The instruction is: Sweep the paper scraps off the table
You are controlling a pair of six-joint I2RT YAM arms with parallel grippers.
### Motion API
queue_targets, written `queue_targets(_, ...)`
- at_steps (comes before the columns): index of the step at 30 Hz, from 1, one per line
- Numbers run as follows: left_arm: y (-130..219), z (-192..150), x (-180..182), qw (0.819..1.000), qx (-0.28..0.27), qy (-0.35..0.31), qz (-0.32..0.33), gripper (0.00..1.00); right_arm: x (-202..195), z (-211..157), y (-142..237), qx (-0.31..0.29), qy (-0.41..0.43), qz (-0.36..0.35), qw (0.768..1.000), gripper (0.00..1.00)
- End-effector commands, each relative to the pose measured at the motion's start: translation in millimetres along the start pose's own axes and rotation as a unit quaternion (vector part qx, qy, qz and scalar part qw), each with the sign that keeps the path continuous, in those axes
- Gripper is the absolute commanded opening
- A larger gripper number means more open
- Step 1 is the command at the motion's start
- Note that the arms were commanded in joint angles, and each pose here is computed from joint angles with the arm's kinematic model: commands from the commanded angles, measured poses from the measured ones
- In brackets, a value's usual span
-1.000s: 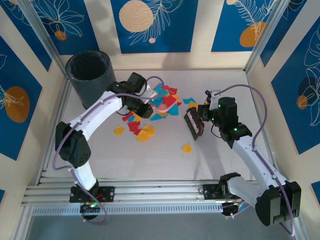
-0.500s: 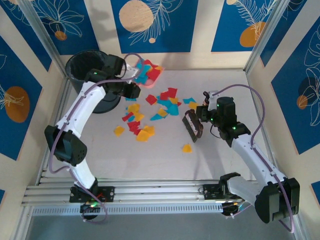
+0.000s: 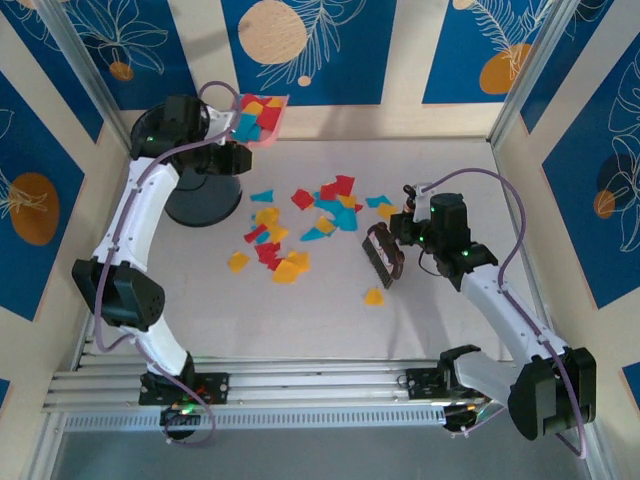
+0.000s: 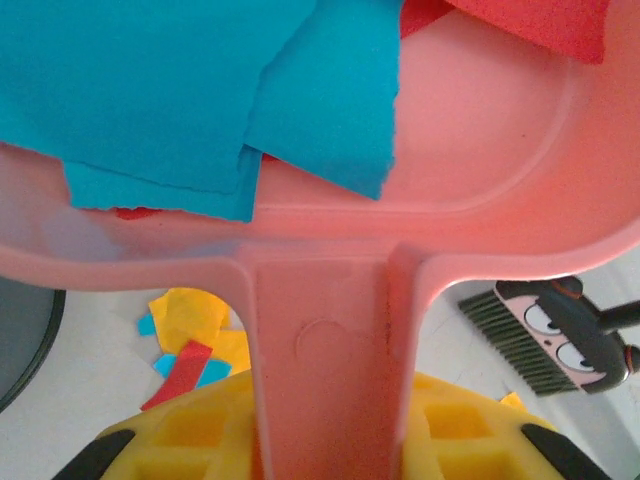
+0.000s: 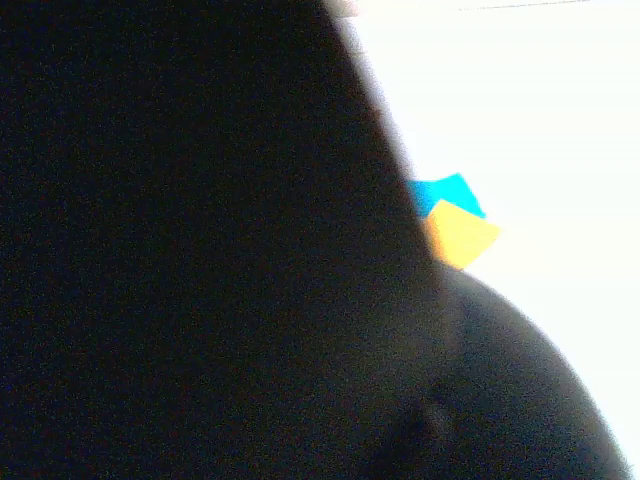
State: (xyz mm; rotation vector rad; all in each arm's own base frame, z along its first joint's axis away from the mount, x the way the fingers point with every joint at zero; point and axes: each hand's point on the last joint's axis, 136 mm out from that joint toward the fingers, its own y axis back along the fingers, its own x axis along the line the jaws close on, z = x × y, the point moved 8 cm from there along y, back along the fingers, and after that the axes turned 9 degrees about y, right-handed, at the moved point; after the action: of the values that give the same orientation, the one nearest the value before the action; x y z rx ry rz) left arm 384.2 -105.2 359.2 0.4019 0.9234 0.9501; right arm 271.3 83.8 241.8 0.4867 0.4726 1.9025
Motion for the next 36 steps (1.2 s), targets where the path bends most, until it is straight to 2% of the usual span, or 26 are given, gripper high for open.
queue_targets(1, 26, 13, -6, 0.998, -0.046, 0.011, -0.034, 0.00, 5, 19, 6, -0.028, -0.002, 0.014, 1.000, 0.00)
queue_targets(10, 43, 18, 17, 0.989, -0.094, 0.084, -0.075, 0.00, 6, 17, 5, -0.025, -0.006, 0.015, 1.000, 0.00)
queue_targets(17, 47, 16, 27, 0.982, -0.106, 0.121, -0.099, 0.00, 6, 17, 4, -0.024, -0.006, 0.015, 1.000, 0.00)
queue_targets(36, 42, 14, 47, 0.945, -0.150, 0.220, -0.190, 0.00, 6, 9, 4, -0.018, -0.006, 0.013, 1.000, 0.00)
